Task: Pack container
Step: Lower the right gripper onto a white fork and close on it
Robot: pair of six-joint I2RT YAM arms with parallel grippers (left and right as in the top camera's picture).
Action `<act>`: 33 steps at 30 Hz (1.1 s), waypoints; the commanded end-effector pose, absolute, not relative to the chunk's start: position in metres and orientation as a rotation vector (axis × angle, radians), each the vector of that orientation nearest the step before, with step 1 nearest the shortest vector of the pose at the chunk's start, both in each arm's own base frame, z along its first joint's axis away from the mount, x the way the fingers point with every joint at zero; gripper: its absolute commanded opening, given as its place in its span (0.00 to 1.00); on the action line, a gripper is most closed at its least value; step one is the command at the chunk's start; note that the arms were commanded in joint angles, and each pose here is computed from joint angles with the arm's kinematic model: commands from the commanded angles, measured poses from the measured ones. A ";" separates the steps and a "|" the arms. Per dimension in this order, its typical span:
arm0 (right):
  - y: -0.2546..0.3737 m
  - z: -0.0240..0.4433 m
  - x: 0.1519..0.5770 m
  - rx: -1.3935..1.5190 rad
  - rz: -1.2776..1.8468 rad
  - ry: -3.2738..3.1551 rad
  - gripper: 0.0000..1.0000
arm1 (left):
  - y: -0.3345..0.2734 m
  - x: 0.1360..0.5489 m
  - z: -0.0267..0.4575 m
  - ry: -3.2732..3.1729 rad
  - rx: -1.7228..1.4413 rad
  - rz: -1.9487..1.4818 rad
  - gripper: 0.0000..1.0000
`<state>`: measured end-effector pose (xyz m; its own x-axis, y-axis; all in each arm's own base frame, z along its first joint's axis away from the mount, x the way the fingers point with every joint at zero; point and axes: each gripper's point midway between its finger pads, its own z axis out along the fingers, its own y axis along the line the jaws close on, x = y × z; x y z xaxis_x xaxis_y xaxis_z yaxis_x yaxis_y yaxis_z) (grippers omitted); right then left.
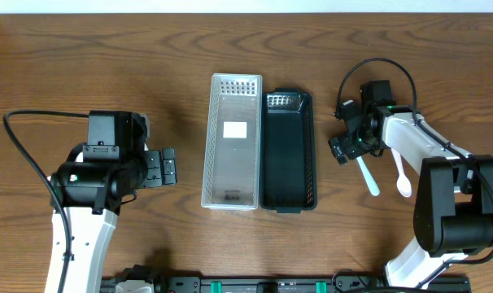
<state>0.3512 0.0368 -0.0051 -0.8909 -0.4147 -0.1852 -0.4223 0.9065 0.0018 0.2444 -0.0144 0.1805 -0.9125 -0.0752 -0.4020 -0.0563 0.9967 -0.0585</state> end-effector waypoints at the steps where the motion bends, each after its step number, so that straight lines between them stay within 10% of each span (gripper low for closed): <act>1: 0.046 -0.025 0.337 -0.641 0.162 2.958 0.99 | -0.013 0.245 0.185 2.712 -0.115 -0.064 0.98; 33: 0.039 -0.026 0.308 -0.624 0.175 3.083 0.39 | -0.013 0.245 0.185 2.712 -0.114 -0.064 0.98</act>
<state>0.3272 0.0342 -0.0050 -0.9127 -0.4001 -0.0833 -0.4044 0.9135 0.0434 0.2444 -0.0144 0.1805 -0.9127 -0.0752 -0.4017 -0.0563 0.9967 -0.0585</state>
